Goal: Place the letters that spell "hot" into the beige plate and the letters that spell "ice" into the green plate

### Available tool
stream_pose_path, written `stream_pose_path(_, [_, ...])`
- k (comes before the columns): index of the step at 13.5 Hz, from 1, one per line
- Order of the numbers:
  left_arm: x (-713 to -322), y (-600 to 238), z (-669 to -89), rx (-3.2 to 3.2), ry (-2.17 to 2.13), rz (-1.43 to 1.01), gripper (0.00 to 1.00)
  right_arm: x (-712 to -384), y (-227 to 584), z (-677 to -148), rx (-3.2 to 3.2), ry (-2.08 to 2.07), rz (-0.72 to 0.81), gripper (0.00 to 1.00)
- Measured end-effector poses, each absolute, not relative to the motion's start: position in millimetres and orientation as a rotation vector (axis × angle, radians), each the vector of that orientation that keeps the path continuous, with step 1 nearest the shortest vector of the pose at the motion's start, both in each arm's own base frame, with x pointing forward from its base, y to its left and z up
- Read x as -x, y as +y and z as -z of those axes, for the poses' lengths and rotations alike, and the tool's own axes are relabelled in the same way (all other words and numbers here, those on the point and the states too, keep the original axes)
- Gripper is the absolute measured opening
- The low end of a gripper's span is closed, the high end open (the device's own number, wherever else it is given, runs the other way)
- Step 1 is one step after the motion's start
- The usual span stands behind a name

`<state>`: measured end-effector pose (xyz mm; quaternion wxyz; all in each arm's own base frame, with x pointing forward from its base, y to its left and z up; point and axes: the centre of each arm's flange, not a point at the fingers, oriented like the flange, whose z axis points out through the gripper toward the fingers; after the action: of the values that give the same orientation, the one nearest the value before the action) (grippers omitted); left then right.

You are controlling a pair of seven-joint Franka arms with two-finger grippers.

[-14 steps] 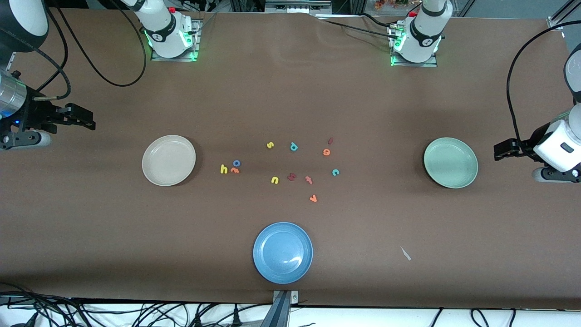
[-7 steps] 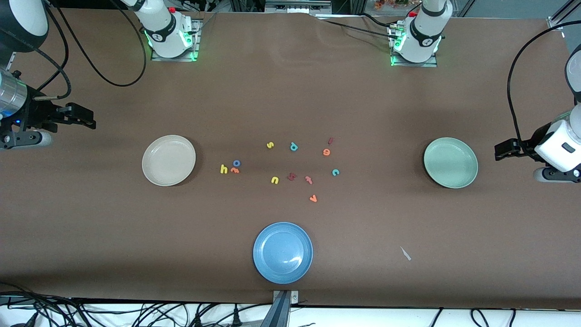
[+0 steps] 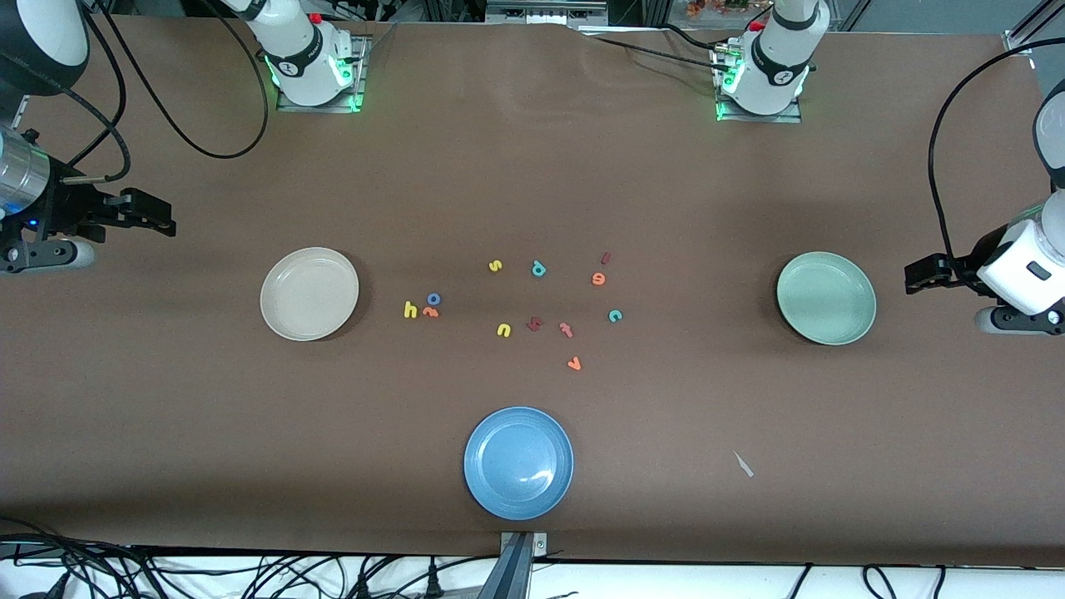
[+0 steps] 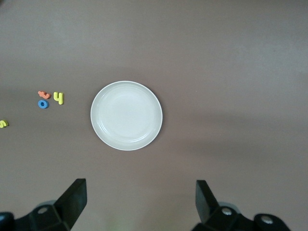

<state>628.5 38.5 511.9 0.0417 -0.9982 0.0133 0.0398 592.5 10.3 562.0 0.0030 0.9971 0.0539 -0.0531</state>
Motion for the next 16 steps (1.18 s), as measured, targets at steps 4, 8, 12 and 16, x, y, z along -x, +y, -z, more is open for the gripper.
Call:
stream_pose_path(4, [-628.4, 38.5, -511.6, 3.055, 0.041, -0.123, 1.0, -592.5, 10.3, -562.0, -3.127, 0.169, 0.167, 1.0])
stream_pose_path(8, [-628.4, 38.5, -511.5, 3.055, 0.041, -0.123, 1.0, -592.5, 10.3, -562.0, -3.127, 0.168, 0.167, 1.0])
stream_pose_path(12, [-628.4, 38.5, -511.5, 3.056, 0.067, -0.124, 1.0, -592.5, 10.3, -562.0, -3.127, 0.168, 0.167, 1.0])
stream_pose_path(16, [-628.3, 39.0, -511.5, 3.056, 0.067, -0.124, 1.0, -592.5, 10.3, -562.0, -3.127, 0.168, 0.167, 1.0])
